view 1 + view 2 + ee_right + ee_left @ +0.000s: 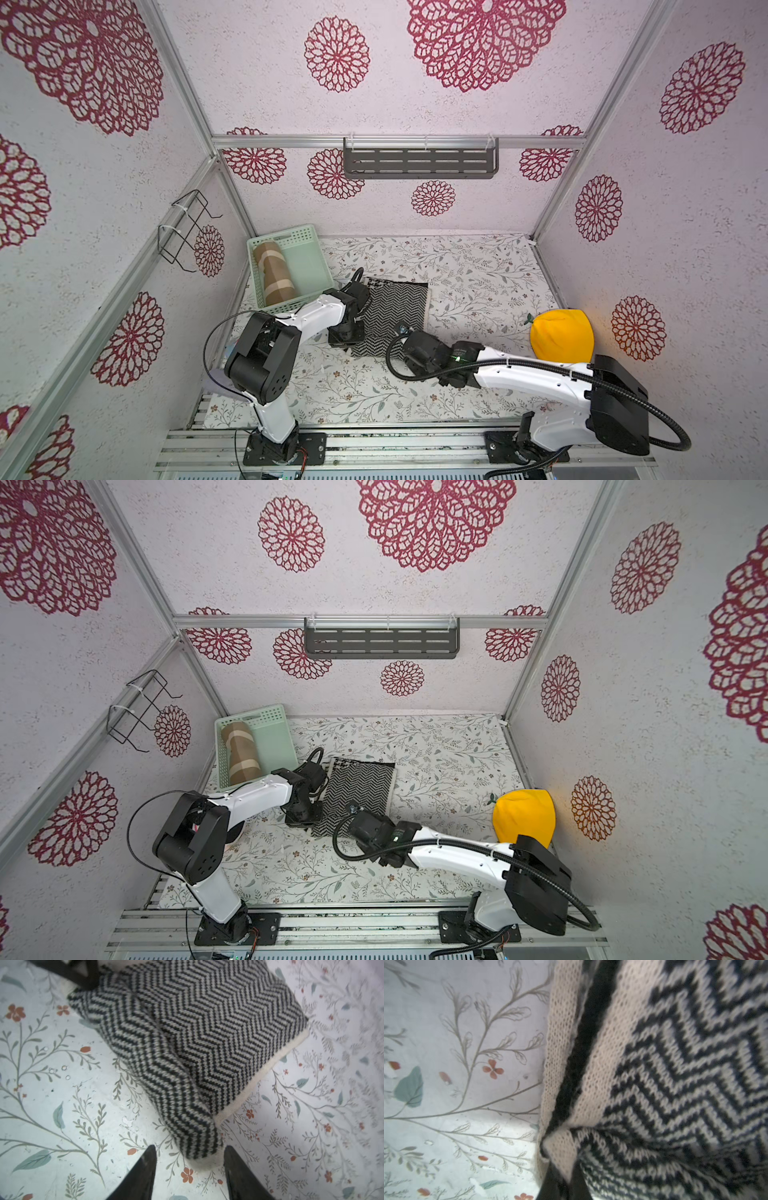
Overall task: Roll up the scarf and place it into the basket
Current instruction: Roll the scarf at the center of the board.
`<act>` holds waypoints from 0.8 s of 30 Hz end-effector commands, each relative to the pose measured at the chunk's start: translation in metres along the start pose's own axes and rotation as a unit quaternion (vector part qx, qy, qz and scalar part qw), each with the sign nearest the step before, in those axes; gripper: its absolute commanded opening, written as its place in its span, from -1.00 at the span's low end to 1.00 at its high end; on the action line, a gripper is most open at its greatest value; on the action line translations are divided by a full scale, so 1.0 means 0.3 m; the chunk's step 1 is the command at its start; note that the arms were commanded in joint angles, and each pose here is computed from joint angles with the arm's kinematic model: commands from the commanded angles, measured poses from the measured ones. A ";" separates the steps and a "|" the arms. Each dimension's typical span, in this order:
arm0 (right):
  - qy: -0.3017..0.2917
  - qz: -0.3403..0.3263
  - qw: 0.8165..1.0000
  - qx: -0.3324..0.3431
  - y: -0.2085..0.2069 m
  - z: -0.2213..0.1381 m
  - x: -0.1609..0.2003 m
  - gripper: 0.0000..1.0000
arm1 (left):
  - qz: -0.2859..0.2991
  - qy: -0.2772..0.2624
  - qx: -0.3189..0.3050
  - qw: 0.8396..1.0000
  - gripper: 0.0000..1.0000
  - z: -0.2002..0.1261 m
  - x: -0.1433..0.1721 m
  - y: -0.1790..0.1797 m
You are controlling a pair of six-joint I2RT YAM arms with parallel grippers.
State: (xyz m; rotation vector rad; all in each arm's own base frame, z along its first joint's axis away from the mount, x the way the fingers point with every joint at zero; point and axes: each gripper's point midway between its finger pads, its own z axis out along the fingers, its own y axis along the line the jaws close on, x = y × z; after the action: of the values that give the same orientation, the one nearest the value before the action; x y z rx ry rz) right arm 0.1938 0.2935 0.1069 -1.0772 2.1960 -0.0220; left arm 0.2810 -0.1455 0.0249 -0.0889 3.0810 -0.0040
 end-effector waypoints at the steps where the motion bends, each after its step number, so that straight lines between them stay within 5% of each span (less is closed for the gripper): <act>1: -0.026 -0.103 0.991 0.085 0.015 0.001 -0.047 0.04 | 0.010 0.015 -0.017 1.000 -1.00 0.020 0.007 0.025; 18: 0.027 -0.196 0.973 0.118 0.038 0.252 0.010 0.18 | 0.033 0.022 -0.004 0.999 -1.00 0.007 0.010 0.011; 24: 0.075 -0.173 0.979 0.075 0.010 0.332 0.076 -0.24 | 0.048 0.021 0.003 0.999 -1.00 -0.012 0.003 0.000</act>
State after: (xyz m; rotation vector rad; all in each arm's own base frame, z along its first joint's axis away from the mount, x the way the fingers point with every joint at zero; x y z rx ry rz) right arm 0.2397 0.3138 0.0353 -1.3340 1.9961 -0.4535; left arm 0.2792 -0.1468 0.0273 0.0238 3.1045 -0.0169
